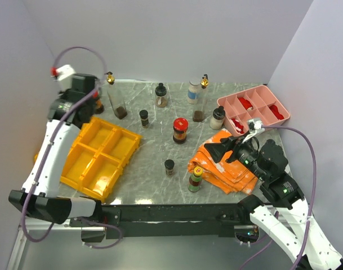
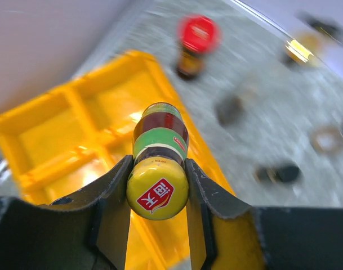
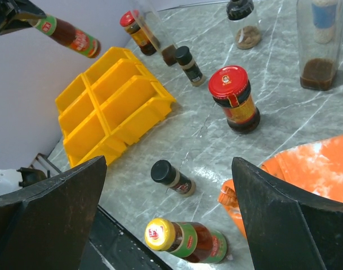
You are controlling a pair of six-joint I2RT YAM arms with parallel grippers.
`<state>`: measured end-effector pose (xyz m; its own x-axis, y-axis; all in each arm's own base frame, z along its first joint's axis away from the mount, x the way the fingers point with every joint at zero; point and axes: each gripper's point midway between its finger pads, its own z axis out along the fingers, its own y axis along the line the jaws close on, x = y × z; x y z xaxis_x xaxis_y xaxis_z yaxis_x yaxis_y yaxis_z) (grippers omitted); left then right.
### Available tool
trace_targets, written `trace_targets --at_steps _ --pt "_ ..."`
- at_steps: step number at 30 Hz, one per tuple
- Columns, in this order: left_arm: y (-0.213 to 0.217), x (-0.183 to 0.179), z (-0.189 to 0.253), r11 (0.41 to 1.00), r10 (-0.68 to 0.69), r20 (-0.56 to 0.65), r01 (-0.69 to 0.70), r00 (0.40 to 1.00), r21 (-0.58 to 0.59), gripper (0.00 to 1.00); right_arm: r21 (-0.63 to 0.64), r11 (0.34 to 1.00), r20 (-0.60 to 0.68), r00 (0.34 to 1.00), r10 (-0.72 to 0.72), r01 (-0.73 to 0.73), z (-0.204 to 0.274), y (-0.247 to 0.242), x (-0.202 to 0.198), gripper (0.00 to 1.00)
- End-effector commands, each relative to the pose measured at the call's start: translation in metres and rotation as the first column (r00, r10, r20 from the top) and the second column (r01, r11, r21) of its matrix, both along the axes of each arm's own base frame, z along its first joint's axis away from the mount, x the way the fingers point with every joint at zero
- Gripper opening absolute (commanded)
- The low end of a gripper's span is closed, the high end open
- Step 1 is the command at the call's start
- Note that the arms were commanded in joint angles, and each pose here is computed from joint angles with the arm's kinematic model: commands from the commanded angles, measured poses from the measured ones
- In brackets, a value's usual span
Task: Organize the condiment bottles
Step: Place the bottle in the storage box.
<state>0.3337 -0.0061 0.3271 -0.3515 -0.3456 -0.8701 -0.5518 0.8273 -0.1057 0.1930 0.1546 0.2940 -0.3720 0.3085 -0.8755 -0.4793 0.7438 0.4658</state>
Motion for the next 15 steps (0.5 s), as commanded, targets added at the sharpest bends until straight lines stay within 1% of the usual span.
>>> trace_targets --at_steps 1,2,3,4,5,9,10,12,13,15 --pt "0.073 0.006 0.019 0.982 0.188 0.106 -0.186 0.976 -0.032 0.01 0.051 0.998 0.029 0.999 0.036 -0.037 0.021 0.005 -0.009 1.00" --pt "0.103 0.000 0.010 0.964 0.265 0.080 -0.263 0.961 -0.034 0.01 0.057 0.997 0.037 0.999 0.040 -0.042 0.023 0.006 -0.009 1.00" --pt "0.116 -0.003 0.003 0.956 0.292 0.058 -0.290 0.955 -0.043 0.01 0.059 0.997 0.034 0.999 0.042 -0.044 0.019 0.006 -0.009 1.00" --pt "0.120 -0.002 -0.004 0.956 0.289 0.038 -0.286 0.957 -0.070 0.01 0.065 0.997 0.033 0.998 0.046 -0.048 0.019 0.006 -0.010 1.00" --pt "0.137 -0.009 -0.009 0.941 0.333 0.024 -0.330 0.943 -0.075 0.01 0.067 0.996 0.035 0.998 0.050 -0.052 0.019 0.007 -0.010 1.00" --pt "0.151 -0.019 -0.007 0.919 0.391 0.070 -0.385 0.918 -0.083 0.01 0.058 0.996 0.016 0.998 0.060 -0.060 0.014 0.011 -0.007 1.00" --pt "0.157 -0.021 -0.004 0.907 0.419 0.092 -0.412 0.903 -0.082 0.01 0.058 0.996 0.012 0.998 0.062 -0.063 0.013 0.012 -0.006 1.00" --pt "0.167 -0.025 -0.012 0.891 0.452 0.085 -0.446 0.888 -0.084 0.01 0.059 0.996 0.004 0.998 0.068 -0.068 0.012 0.014 -0.005 1.00" --pt "0.170 -0.024 -0.018 0.887 0.458 0.078 -0.450 0.885 -0.102 0.01 0.062 0.995 0.000 0.997 0.074 -0.074 0.012 0.015 -0.005 1.00" --pt "0.174 -0.019 -0.032 0.893 0.431 0.062 -0.415 0.900 -0.173 0.01 0.066 0.994 -0.001 0.997 0.083 -0.083 0.013 0.017 -0.005 1.00"
